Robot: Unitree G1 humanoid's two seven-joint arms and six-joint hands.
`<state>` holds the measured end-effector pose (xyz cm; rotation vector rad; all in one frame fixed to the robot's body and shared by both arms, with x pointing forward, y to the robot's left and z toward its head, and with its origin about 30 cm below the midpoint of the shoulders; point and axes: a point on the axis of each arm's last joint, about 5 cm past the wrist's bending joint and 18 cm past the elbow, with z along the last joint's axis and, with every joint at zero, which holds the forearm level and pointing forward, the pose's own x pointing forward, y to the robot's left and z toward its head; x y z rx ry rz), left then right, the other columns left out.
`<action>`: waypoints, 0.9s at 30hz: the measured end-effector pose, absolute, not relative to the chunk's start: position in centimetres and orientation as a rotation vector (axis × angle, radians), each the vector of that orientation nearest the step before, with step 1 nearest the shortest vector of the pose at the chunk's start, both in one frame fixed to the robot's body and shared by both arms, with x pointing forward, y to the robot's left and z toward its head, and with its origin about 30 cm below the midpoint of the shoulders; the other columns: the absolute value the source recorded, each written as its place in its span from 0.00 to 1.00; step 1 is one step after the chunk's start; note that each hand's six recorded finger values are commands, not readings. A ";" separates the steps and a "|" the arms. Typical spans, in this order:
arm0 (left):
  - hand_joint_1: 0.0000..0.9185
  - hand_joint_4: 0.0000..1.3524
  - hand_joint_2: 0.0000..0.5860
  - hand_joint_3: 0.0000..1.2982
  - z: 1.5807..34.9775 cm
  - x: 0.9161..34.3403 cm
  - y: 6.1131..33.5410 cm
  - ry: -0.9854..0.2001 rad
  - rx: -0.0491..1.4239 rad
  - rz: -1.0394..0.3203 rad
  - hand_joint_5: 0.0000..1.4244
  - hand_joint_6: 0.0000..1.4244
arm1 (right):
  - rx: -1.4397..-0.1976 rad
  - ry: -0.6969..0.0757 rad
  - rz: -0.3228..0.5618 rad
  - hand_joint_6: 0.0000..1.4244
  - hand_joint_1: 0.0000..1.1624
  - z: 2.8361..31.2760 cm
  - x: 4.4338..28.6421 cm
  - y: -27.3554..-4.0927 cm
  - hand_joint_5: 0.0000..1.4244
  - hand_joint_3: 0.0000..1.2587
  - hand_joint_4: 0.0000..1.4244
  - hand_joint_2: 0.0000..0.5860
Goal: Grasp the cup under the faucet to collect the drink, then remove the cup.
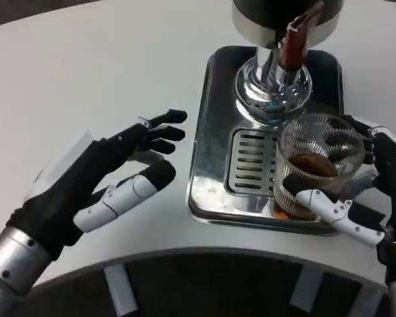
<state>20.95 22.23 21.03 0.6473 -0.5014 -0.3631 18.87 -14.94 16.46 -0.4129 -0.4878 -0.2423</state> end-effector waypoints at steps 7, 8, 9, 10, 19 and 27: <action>0.00 0.09 0.16 0.13 20.6 20.7 22.1 -0.459 0.756 -0.372 0.11 0.16 | -0.411 -0.518 -0.202 0.67 0.70 17.0 17.8 -14.6 0.63 0.55 0.54 0.38; 0.00 0.08 0.16 0.12 20.7 20.6 22.0 -0.462 0.774 -0.369 0.10 0.16 | -0.411 -0.518 -0.194 0.67 0.70 17.0 17.6 -14.5 0.63 0.55 0.54 0.38; 0.00 0.08 0.16 0.12 20.8 20.6 22.0 -0.466 0.783 -0.366 0.09 0.15 | -0.411 -0.516 -0.187 0.67 0.70 17.0 17.5 -14.4 0.63 0.55 0.54 0.38; 0.00 0.07 0.16 0.12 20.8 20.5 22.0 -0.470 0.787 -0.364 0.09 0.15 | -0.411 -0.514 -0.178 0.67 0.70 16.9 17.3 -14.3 0.63 0.55 0.54 0.38; 0.00 0.00 0.17 0.06 22.1 19.6 22.3 -0.493 0.952 -0.343 0.01 0.10 | -0.423 -0.512 -0.090 0.69 0.71 16.9 15.9 -13.5 0.65 0.57 0.55 0.38; 0.00 0.00 0.15 0.05 23.1 18.3 22.6 -0.515 1.047 -0.344 0.00 0.09 | -0.413 -0.550 -0.046 0.70 0.71 17.6 15.4 -13.1 0.65 0.57 0.56 0.38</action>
